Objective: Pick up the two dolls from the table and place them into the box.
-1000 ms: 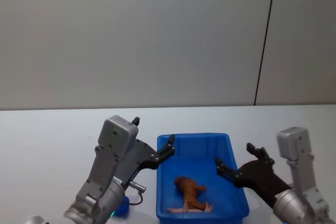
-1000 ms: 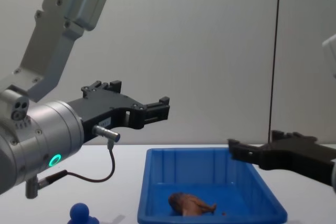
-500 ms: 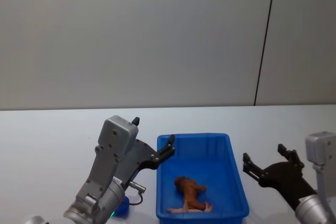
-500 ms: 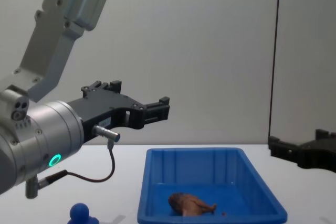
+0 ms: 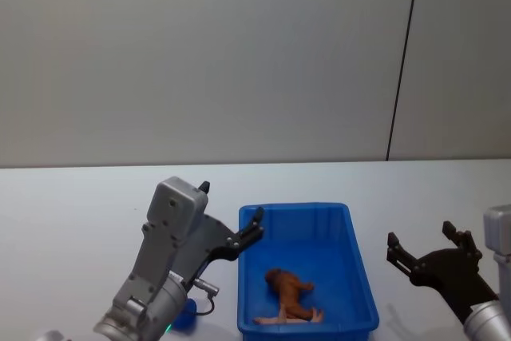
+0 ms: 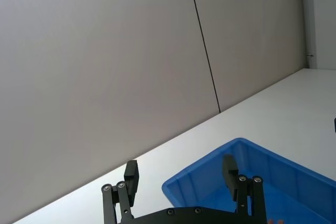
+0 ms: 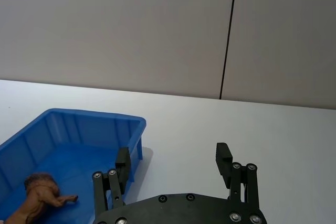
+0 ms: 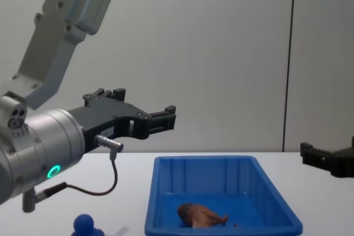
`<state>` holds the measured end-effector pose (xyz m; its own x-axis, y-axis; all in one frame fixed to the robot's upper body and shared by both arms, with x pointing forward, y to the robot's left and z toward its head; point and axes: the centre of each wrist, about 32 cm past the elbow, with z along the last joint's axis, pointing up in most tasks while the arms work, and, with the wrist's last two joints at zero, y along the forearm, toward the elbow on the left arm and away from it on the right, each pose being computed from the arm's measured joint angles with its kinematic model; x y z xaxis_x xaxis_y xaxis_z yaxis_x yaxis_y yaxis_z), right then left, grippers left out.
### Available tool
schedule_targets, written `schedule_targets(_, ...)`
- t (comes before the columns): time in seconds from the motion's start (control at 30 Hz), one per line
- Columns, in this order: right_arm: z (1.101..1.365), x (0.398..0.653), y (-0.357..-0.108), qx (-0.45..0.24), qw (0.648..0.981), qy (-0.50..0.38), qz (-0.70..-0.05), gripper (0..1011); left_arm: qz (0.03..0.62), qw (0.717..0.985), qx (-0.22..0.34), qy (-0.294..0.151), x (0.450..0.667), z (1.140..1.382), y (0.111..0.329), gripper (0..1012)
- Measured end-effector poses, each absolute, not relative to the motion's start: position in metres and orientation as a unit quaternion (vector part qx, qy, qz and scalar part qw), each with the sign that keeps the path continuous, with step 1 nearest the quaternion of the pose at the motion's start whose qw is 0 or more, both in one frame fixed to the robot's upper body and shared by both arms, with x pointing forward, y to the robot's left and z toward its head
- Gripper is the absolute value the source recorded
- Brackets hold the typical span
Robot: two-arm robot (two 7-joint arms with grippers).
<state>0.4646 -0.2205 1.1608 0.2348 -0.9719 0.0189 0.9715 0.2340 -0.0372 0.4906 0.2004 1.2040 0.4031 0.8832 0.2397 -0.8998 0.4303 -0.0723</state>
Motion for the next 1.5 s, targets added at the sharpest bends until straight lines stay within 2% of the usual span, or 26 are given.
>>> schedule_targets(0.7,1.161,0.461,-0.223,-0.019,0.778,0.004,-0.627,1001,0.559,0.823,0.085,-0.057,0.480,1.191,0.227,1001)
schedule_targets(1.5,1.161,0.461,-0.224,-0.020,0.777,0.003,-0.629,1001,0.572,0.810,0.129,0.018,0.485,1.166,0.252,1001)
